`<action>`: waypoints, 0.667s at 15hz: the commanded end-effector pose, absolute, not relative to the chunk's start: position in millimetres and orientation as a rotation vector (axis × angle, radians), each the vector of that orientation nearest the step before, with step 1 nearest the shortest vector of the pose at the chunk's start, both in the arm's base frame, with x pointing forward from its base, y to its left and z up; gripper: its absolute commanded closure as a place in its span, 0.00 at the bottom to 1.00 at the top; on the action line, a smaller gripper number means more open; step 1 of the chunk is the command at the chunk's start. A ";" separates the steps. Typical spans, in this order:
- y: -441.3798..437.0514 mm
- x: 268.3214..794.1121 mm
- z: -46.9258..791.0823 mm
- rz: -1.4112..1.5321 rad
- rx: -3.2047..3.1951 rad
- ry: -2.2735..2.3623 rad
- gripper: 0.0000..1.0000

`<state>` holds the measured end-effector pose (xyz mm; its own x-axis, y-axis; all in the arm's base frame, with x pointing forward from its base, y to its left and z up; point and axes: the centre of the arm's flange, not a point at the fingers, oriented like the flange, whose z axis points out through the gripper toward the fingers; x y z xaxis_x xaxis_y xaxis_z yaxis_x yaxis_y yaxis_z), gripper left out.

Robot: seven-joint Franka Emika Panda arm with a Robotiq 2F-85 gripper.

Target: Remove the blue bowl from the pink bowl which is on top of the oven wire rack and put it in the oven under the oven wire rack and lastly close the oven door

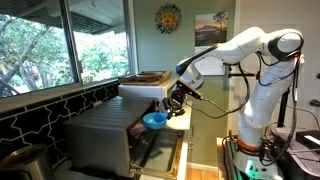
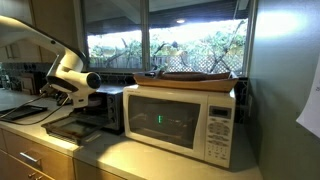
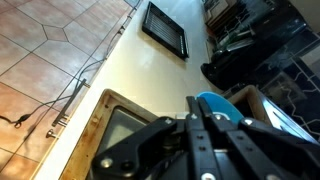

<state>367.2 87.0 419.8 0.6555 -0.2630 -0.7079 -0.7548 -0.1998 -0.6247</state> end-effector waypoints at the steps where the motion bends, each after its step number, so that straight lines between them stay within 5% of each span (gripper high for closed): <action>1: 76.1 347.7 420.3 0.651 -1.787 0.791 0.99; 10: 77.9 357.2 371.6 0.913 -1.773 0.879 0.99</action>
